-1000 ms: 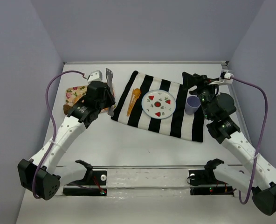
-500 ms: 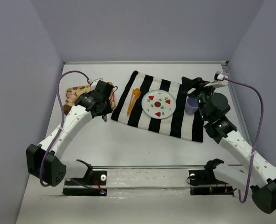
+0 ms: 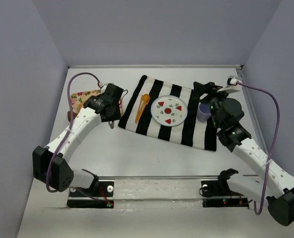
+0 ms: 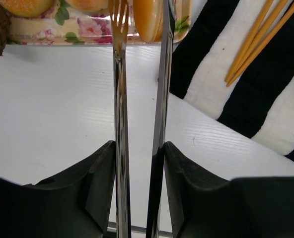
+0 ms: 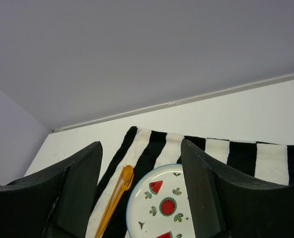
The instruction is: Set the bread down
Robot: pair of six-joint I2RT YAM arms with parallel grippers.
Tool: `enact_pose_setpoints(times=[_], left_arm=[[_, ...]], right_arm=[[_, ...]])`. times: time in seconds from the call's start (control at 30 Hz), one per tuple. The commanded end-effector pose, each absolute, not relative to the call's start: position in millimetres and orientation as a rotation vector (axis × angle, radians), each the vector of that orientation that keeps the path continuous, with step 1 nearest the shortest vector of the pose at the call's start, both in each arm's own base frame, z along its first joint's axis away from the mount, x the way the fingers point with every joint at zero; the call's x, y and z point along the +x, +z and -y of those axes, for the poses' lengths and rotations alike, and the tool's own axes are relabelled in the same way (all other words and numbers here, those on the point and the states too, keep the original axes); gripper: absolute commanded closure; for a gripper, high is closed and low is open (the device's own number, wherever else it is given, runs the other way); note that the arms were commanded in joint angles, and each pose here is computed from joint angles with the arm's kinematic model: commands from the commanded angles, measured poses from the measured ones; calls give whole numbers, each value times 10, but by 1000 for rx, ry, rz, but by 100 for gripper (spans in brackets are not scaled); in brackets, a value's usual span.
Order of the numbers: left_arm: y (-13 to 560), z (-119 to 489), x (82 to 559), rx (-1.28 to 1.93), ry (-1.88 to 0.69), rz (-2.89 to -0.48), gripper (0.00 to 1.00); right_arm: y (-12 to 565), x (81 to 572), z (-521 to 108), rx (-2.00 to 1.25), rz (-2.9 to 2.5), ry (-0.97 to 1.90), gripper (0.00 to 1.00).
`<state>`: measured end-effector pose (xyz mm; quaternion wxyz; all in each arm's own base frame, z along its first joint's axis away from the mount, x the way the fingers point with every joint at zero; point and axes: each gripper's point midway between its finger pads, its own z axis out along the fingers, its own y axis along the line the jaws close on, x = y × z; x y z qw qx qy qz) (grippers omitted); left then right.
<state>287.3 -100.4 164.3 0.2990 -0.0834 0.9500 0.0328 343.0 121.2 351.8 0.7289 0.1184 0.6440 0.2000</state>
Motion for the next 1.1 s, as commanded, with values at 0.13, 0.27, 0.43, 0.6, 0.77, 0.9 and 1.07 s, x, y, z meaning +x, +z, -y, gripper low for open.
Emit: enact_pose_setpoints(times=[0.13, 0.27, 0.43, 0.6, 0.77, 0.9, 1.07], left_arm=[[1840, 990, 2984, -150, 109, -2464, 45], [1787, 995, 2999, -125, 135, -2484, 42], [1762, 1055, 3038, -64, 145, -2502, 42], [1668, 1079, 3065, -33, 185, -2537, 47], [1580, 1029, 2990, -30, 240, -2572, 48], [1551, 989, 2939, -26, 273, -2585, 48], [1533, 1039, 2959, -3, 264, -2594, 48]], right_arm=[[3532, 3444, -1194, 265, -1400, 417, 30], [3532, 3443, -1184, 269, -1396, 414, 30], [3534, 3439, -1167, 275, -1391, 409, 30], [3538, 3429, -1147, 282, -1386, 406, 30], [3543, 3409, -1104, 295, -1378, 394, 31], [3541, 3405, -1090, 302, -1374, 392, 31], [3532, 3408, -1095, 300, -1374, 393, 31]])
